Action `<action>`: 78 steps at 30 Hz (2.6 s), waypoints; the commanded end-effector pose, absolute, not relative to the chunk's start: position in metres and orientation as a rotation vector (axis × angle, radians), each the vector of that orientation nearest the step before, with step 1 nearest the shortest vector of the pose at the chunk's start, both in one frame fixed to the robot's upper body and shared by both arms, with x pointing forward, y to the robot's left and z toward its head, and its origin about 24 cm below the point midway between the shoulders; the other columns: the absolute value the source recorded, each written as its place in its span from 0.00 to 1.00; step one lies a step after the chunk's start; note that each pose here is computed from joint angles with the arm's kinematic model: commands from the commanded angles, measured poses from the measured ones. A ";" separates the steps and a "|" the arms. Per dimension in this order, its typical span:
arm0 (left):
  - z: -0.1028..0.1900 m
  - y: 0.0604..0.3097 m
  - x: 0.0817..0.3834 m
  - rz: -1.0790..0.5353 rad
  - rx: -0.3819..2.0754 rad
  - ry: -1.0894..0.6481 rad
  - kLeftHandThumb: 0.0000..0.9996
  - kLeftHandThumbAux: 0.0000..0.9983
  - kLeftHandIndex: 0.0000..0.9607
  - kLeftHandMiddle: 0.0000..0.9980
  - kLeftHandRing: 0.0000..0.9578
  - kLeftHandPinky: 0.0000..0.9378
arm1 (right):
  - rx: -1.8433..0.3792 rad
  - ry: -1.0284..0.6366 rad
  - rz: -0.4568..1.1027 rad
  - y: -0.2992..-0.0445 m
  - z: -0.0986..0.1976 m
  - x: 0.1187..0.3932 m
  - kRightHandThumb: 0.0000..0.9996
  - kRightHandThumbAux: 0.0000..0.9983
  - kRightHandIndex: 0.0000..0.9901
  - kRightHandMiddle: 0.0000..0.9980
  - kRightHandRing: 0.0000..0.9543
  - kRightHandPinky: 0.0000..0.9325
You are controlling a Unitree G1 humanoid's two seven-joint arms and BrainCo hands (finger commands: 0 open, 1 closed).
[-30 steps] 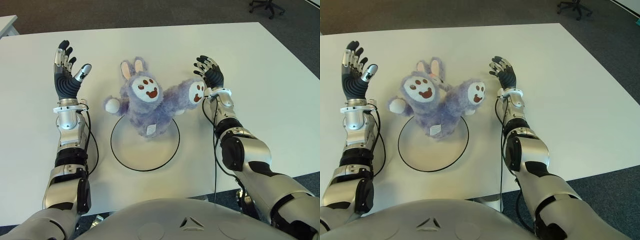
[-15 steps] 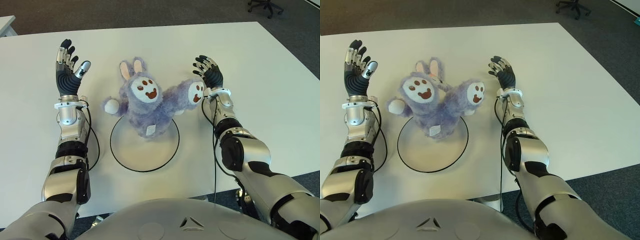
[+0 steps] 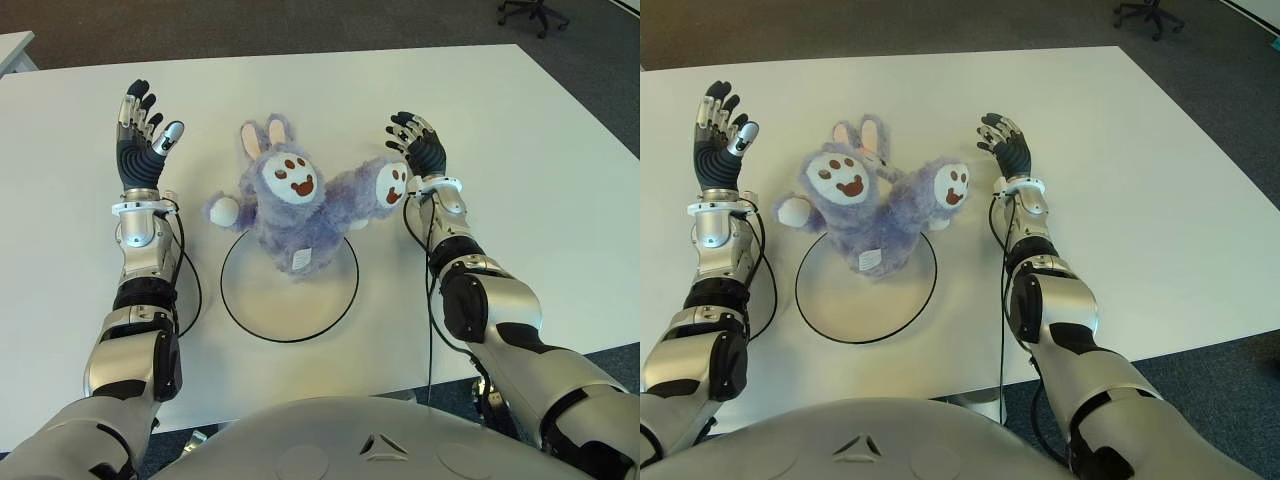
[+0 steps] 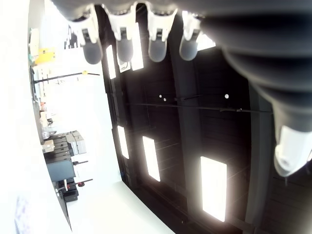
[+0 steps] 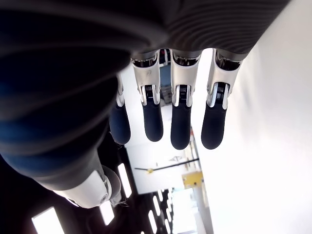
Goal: Put the doll into the plate.
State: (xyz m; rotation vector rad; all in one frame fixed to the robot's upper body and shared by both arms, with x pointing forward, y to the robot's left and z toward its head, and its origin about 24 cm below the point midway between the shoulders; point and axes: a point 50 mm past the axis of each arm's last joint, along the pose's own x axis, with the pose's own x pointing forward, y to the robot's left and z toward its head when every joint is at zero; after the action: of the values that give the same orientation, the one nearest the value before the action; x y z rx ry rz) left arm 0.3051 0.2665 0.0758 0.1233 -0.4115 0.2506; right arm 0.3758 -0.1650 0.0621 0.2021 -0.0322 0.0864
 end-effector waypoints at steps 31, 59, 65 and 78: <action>0.036 0.256 0.304 0.264 0.044 -0.194 0.00 0.53 0.02 0.07 0.08 0.11 | 0.235 0.097 0.068 -0.161 0.027 0.359 0.47 0.74 0.24 0.23 0.27 0.34; 0.018 0.245 0.300 0.232 0.030 -0.086 0.00 0.53 0.05 0.07 0.08 0.09 | 0.235 0.098 0.068 -0.161 0.026 0.358 0.47 0.75 0.23 0.22 0.26 0.34; 0.015 0.243 0.299 0.228 0.013 -0.073 0.00 0.54 0.04 0.07 0.08 0.09 | 0.237 0.101 0.067 -0.161 0.025 0.358 0.48 0.75 0.24 0.23 0.26 0.34; 0.004 0.241 0.296 0.222 -0.002 -0.007 0.00 0.52 0.03 0.10 0.10 0.09 | 0.241 0.105 0.080 -0.159 0.024 0.357 0.52 0.76 0.24 0.23 0.26 0.32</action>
State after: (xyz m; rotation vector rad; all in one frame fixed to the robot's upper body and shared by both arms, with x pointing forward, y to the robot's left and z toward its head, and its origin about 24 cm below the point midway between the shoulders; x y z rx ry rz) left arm 0.3147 0.2512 0.0446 0.0240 -0.1682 0.2439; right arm 0.3740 -0.1618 0.0584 0.2056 -0.0237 0.0914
